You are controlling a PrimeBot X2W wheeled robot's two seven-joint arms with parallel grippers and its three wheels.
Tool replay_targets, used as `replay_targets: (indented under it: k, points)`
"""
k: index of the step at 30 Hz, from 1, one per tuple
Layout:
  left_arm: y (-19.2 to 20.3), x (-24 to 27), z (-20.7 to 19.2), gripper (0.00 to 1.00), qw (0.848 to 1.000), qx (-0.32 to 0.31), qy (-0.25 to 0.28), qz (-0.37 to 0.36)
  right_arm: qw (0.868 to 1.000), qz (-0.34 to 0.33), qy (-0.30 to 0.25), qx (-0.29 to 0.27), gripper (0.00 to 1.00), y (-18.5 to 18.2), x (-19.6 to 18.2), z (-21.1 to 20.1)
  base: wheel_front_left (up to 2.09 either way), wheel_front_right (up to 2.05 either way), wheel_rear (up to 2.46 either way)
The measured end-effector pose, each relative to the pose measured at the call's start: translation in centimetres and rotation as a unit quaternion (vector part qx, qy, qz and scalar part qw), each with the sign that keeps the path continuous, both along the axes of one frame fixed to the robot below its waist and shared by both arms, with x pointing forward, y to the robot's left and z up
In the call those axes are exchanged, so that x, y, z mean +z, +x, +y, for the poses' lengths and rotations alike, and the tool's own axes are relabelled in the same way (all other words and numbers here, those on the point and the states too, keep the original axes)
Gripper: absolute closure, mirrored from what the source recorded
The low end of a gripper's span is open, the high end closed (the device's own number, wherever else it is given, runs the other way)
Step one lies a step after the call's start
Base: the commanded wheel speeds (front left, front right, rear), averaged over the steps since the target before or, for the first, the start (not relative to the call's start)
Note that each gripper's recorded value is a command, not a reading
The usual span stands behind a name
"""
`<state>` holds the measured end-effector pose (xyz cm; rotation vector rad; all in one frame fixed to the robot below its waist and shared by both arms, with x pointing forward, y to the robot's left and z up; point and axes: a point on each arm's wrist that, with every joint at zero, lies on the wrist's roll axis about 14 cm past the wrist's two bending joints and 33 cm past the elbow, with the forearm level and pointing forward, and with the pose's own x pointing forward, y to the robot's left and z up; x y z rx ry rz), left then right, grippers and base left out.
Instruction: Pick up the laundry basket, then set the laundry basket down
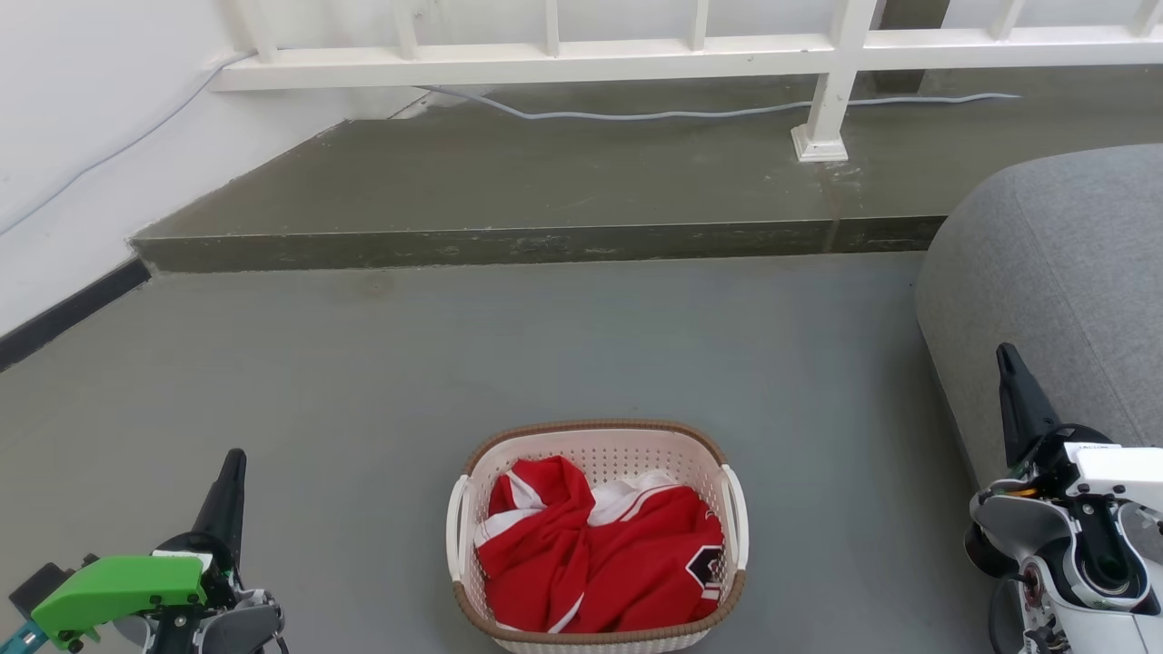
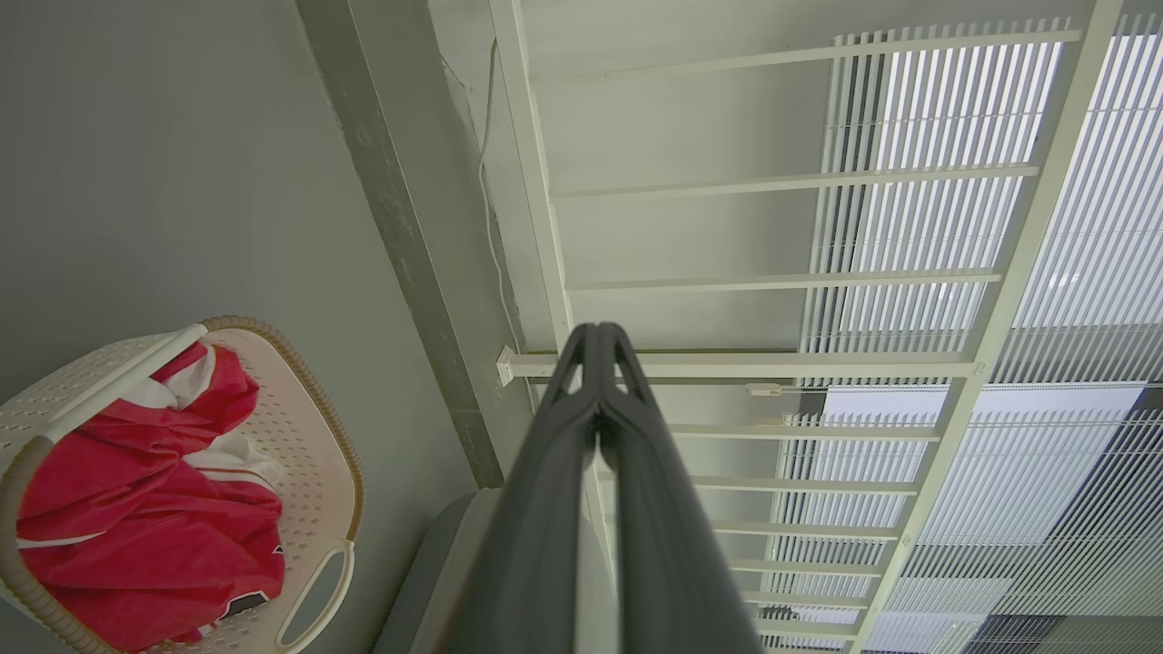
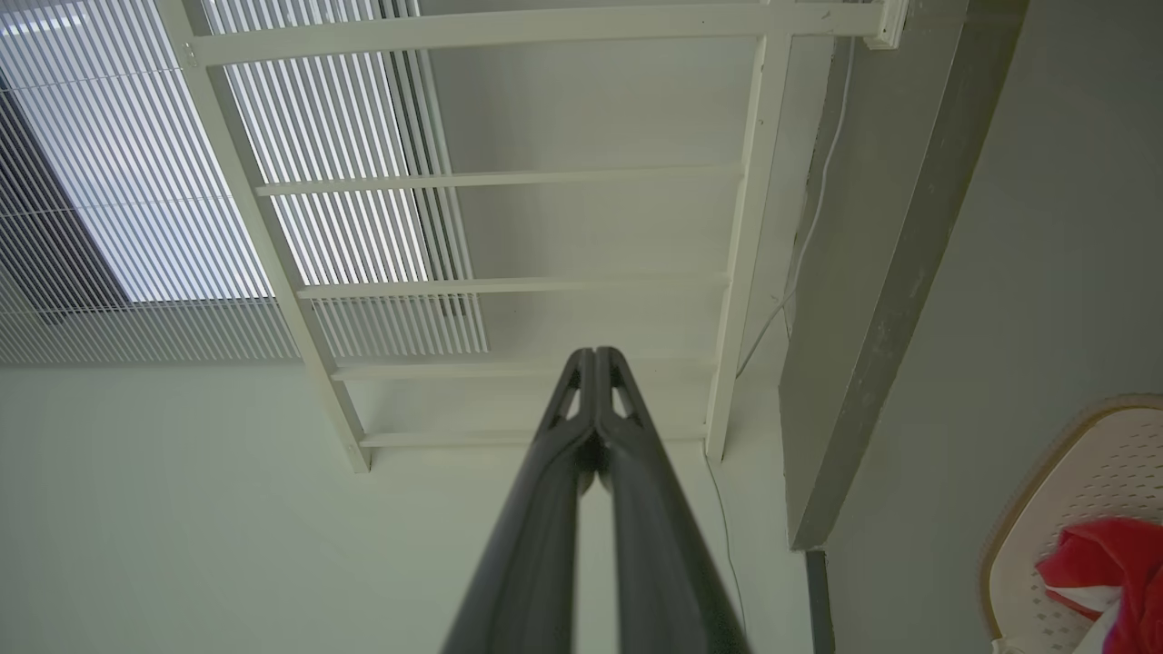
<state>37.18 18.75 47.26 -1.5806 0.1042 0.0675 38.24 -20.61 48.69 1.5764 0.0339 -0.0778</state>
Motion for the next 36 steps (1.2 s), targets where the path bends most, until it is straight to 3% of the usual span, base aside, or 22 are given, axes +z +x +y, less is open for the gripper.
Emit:
replay_targets:
  k: [36]
  points:
    - [0.28, 0.32, 0.06, 1.0, 1.0, 0.002, -0.001, -0.005, 1.0, -0.001, 0.001, -0.001, 1.0, 0.0, 0.03, 0.0, 0.0, 0.0, 0.0]
